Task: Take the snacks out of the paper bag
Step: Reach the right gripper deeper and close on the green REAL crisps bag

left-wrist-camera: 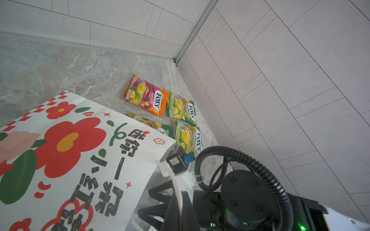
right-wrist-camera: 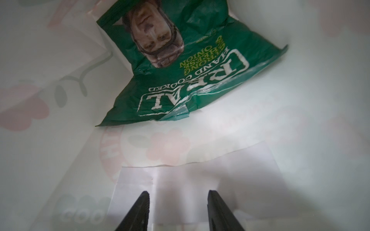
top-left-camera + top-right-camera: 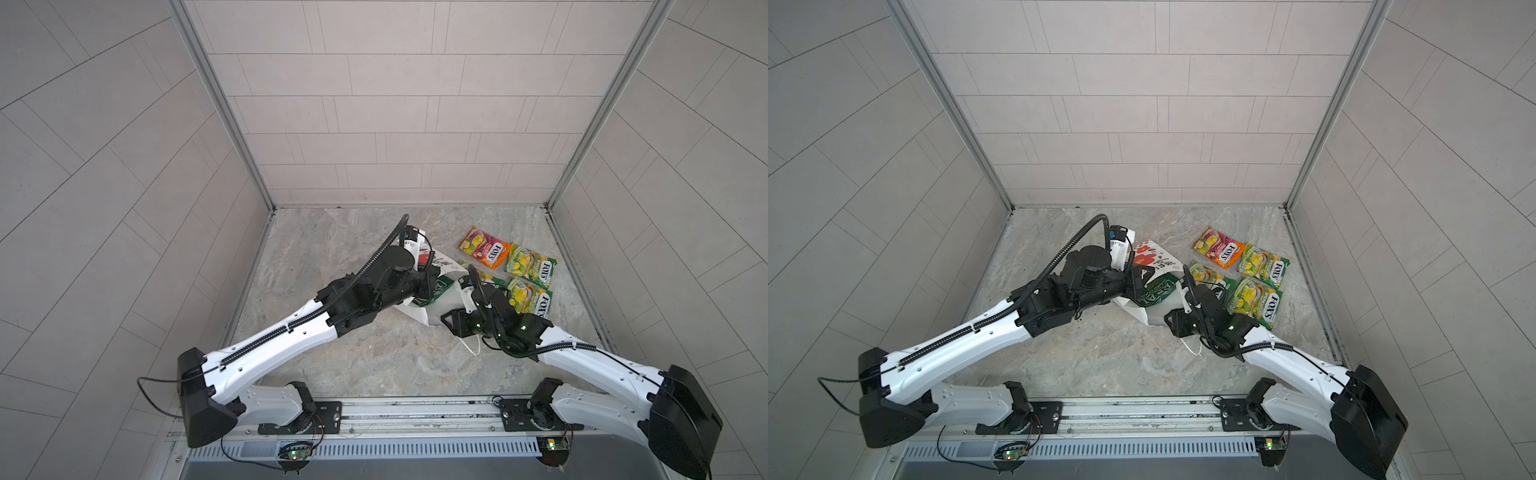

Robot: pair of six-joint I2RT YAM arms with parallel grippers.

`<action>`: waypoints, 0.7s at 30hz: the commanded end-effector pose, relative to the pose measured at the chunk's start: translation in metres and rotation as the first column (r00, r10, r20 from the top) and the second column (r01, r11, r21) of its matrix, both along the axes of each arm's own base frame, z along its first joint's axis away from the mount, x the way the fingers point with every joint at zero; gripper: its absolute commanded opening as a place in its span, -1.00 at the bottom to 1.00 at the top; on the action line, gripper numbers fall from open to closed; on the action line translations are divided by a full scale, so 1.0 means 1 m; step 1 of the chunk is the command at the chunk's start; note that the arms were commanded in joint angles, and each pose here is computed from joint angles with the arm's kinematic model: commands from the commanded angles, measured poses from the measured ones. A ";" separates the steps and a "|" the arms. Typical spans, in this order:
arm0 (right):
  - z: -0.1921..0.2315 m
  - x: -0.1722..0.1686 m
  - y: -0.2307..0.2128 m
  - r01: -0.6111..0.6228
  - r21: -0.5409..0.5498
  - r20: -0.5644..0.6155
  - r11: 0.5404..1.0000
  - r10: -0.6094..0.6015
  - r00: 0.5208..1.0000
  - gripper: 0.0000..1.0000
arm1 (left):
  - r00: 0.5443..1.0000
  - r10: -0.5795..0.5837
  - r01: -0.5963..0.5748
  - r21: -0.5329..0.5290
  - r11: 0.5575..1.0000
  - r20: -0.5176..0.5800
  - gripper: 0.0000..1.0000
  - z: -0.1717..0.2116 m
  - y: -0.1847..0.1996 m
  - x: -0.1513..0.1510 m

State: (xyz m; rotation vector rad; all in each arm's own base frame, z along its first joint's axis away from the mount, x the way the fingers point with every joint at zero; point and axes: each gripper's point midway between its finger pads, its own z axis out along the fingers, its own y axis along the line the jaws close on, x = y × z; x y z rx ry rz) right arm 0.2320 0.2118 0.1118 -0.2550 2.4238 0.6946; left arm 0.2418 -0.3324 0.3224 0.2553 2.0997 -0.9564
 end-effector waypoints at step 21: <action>-0.008 0.045 0.008 0.284 0.094 -0.056 0.954 -0.280 0.958 -0.09 | 0.997 -0.061 0.062 -0.032 0.998 0.054 -1.00 0.014 -0.011 -0.012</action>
